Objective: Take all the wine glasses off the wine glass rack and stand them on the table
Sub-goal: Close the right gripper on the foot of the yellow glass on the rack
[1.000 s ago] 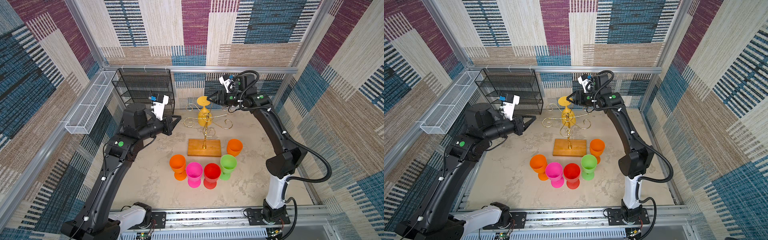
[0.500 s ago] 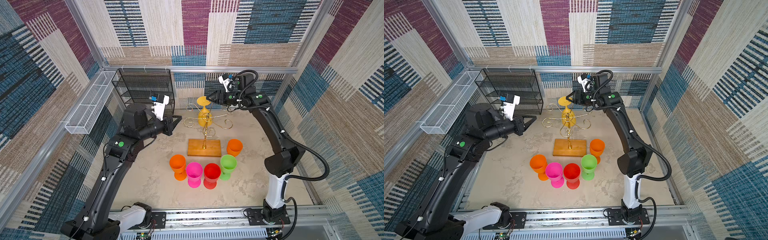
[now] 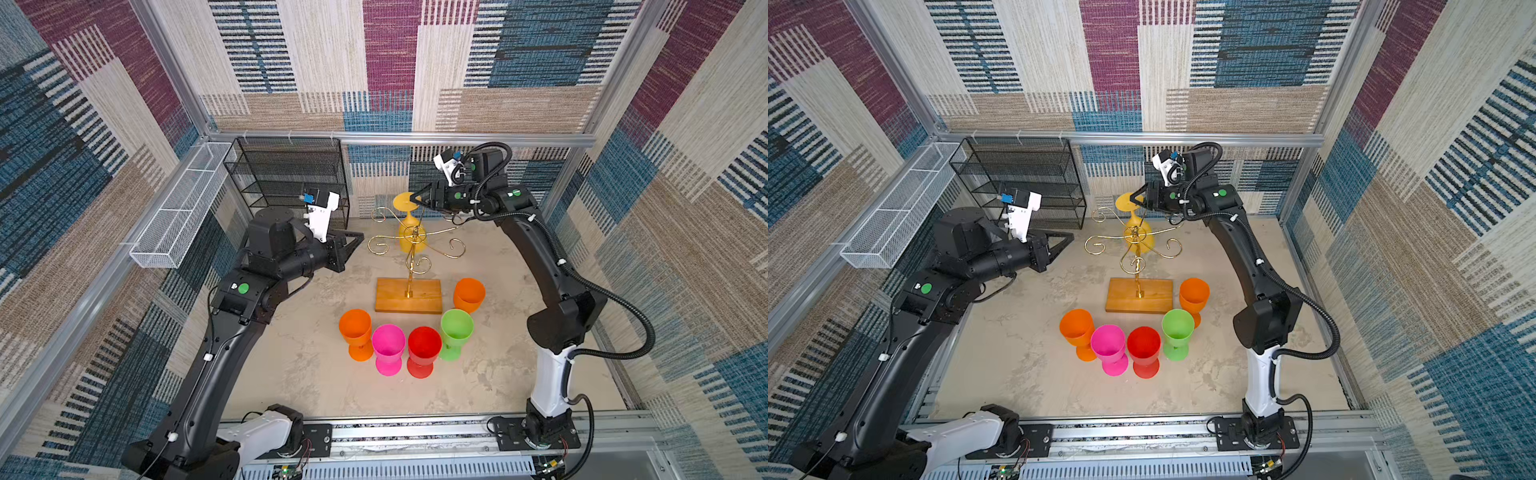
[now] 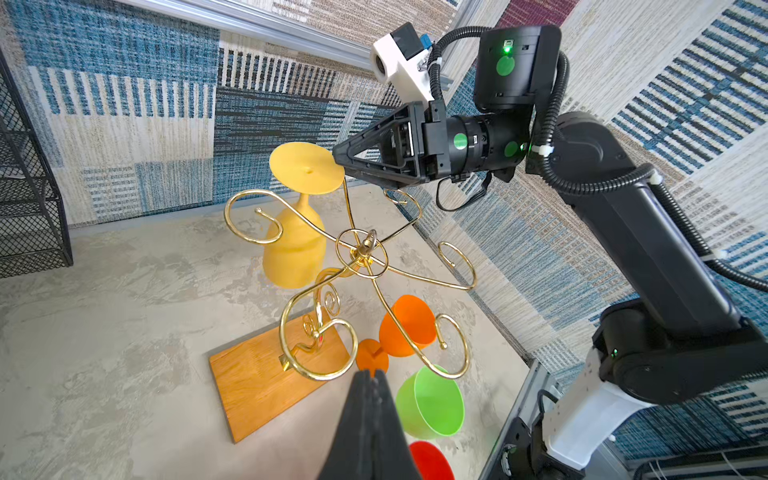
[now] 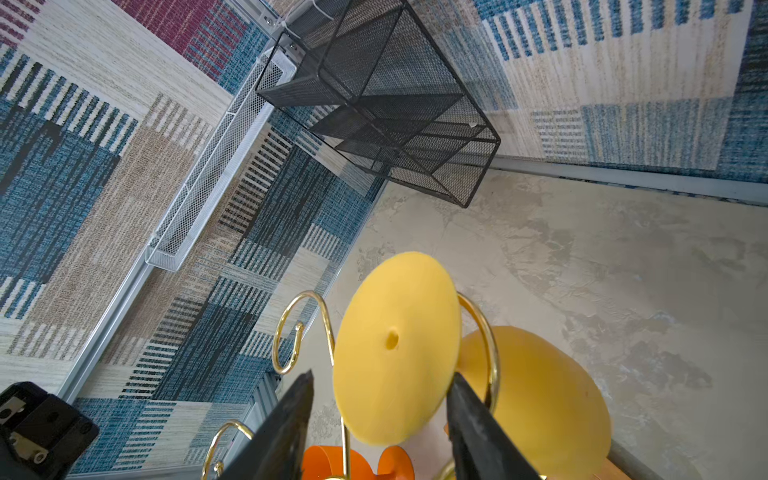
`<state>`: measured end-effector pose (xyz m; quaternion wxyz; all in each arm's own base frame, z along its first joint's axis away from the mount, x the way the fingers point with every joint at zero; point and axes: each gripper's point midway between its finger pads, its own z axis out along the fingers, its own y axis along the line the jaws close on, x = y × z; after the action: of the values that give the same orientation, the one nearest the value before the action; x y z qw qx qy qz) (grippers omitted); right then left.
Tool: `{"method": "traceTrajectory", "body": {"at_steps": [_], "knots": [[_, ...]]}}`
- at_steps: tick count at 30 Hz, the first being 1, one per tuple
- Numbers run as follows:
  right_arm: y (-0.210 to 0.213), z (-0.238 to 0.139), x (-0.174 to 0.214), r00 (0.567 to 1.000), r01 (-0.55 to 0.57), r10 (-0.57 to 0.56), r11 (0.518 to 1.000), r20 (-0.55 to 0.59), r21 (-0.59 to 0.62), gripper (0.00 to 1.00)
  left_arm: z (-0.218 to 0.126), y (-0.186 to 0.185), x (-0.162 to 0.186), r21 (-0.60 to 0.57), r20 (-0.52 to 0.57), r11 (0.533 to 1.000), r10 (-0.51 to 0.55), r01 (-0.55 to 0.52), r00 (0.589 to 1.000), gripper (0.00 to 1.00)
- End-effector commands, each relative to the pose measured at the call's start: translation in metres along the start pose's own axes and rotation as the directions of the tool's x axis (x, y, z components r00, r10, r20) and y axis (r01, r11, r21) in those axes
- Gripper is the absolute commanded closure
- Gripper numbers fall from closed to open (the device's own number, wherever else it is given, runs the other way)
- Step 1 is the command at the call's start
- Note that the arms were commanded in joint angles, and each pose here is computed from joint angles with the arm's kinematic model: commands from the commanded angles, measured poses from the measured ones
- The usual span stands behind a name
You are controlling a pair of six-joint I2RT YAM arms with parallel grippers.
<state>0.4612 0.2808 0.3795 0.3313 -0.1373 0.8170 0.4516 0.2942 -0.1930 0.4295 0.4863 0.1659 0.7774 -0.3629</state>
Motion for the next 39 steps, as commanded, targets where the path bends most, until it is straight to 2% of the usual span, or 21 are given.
{"method": "traceTrajectory", "body": {"at_steps": [1,12,31,39], "knots": [[0.002,0.004,-0.001,1.0,0.003,-0.003,1.0,0.001,-0.011,0.49,-0.001,-0.006,-0.006,0.028,0.024,0.999,0.018,-0.019,1.0,0.96],[-0.007,0.008,-0.001,1.0,-0.018,0.018,1.0,0.007,0.02,0.7,-0.001,-0.007,-0.004,0.036,0.022,0.999,0.015,-0.016,1.0,0.97],[0.003,0.001,-0.007,0.999,-0.034,0.034,0.999,0.033,-0.002,0.99,-0.003,-0.007,0.0,0.041,0.019,0.999,0.015,-0.015,1.0,0.98],[0.02,-0.004,-0.011,0.998,-0.05,0.053,0.993,0.025,-0.103,1.0,-0.003,-0.007,0.002,0.04,0.015,0.999,0.014,-0.014,1.0,0.98]]}}
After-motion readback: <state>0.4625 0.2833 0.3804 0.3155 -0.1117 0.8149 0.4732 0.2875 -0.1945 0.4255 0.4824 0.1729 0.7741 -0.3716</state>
